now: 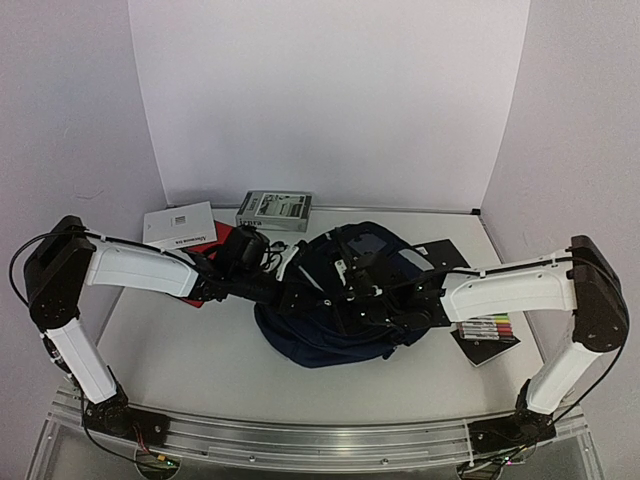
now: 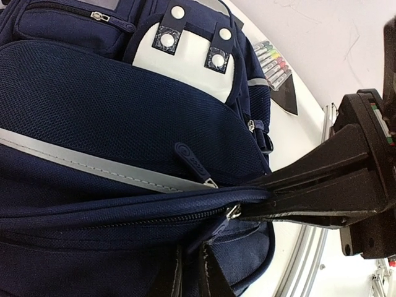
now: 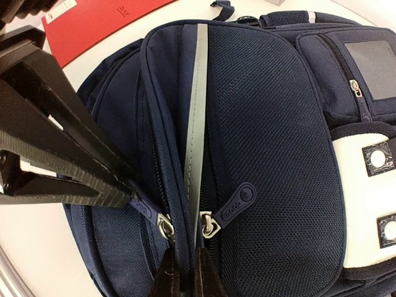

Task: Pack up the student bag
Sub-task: Unzip the student bag at the center of the board.

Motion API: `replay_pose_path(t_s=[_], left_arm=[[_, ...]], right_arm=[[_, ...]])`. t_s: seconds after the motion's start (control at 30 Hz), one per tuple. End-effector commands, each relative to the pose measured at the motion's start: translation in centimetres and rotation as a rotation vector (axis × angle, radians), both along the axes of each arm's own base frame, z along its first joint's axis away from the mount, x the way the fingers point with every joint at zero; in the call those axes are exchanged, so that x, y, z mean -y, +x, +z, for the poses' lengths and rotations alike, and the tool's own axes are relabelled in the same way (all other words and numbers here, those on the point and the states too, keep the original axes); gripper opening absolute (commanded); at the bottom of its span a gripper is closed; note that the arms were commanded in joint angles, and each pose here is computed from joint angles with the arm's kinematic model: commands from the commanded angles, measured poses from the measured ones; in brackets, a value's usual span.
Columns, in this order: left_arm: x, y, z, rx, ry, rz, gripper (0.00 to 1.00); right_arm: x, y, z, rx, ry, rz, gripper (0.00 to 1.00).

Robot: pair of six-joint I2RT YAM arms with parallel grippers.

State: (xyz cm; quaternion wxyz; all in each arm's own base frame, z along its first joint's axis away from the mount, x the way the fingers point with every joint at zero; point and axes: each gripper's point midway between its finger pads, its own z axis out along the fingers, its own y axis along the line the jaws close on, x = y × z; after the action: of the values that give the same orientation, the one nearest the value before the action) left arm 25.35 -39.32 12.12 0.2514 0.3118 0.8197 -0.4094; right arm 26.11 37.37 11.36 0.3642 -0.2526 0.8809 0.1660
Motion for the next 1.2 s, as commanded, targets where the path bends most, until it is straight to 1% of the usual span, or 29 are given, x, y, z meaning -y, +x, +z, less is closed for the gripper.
replay_pose_path(t_s=[0.0,0.17,0.4,0.77,0.97,1.17], left_arm=[[1.0,0.9,1.7,0.043,-0.036,0.029,0.01],[0.3,0.5,1.8,0.04,-0.047,0.049,0.0],[0.3,-0.1,1.4,0.018,-0.065,0.034,0.01],[1.5,0.8,1.3,0.035,-0.06,0.013,0.2],[2.1,0.3,1.3,0.012,-0.081,-0.025,0.23],[2.4,-0.8,1.2,-0.029,-0.109,-0.07,0.23]], right_arm=[[-1.9,1.4,7.3,0.122,0.231,-0.023,0.0],[-1.5,1.4,7.2,0.122,0.225,-0.031,0.0],[-1.6,1.2,7.2,0.112,0.234,-0.014,0.0],[-1.7,1.1,7.2,0.106,0.238,-0.01,0.0],[-1.6,1.2,6.9,0.105,0.231,-0.016,0.0],[-1.5,1.5,6.9,0.109,0.228,-0.027,0.0]])
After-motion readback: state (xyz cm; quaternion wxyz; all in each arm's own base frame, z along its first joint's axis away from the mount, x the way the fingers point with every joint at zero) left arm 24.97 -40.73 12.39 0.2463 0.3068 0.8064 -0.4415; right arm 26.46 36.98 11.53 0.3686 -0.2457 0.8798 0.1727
